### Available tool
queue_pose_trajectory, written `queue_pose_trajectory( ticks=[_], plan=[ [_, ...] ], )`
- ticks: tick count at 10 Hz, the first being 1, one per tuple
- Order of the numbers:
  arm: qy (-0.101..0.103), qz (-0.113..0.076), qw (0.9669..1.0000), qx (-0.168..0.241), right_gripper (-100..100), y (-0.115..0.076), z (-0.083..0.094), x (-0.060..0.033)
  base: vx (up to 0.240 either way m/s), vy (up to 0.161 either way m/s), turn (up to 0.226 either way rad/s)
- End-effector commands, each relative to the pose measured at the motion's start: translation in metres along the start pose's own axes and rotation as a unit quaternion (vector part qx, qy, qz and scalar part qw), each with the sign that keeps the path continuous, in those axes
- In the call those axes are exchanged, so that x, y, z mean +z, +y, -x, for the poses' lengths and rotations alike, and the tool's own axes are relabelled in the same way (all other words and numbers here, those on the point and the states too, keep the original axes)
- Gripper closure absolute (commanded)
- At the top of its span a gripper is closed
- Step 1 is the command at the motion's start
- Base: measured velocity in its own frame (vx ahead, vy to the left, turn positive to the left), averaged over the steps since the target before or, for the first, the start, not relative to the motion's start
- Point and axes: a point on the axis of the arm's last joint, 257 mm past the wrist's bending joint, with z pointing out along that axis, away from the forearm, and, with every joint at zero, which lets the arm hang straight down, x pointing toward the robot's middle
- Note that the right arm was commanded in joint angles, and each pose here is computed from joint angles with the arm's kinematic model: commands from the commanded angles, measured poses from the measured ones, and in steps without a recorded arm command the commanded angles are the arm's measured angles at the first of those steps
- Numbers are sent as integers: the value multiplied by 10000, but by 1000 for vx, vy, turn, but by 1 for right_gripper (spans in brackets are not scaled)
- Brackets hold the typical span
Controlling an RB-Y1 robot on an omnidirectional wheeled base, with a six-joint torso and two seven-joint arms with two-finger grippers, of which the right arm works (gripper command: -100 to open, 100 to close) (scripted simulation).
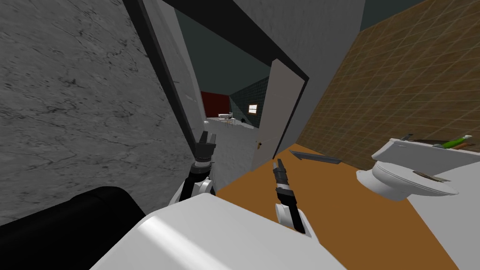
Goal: Push the door open
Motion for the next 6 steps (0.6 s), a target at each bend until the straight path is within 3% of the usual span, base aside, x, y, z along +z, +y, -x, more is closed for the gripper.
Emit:
queue_pose_trajectory(
  ticks=[1, 6],
  plan=[
    [72, -67, 9999, 27, -100, -99, -52, -4, 104, -80, 66],
    [295, -281, 9991, 110, -100, -403, -226, -23, 81, -77, 56]
  ],
)
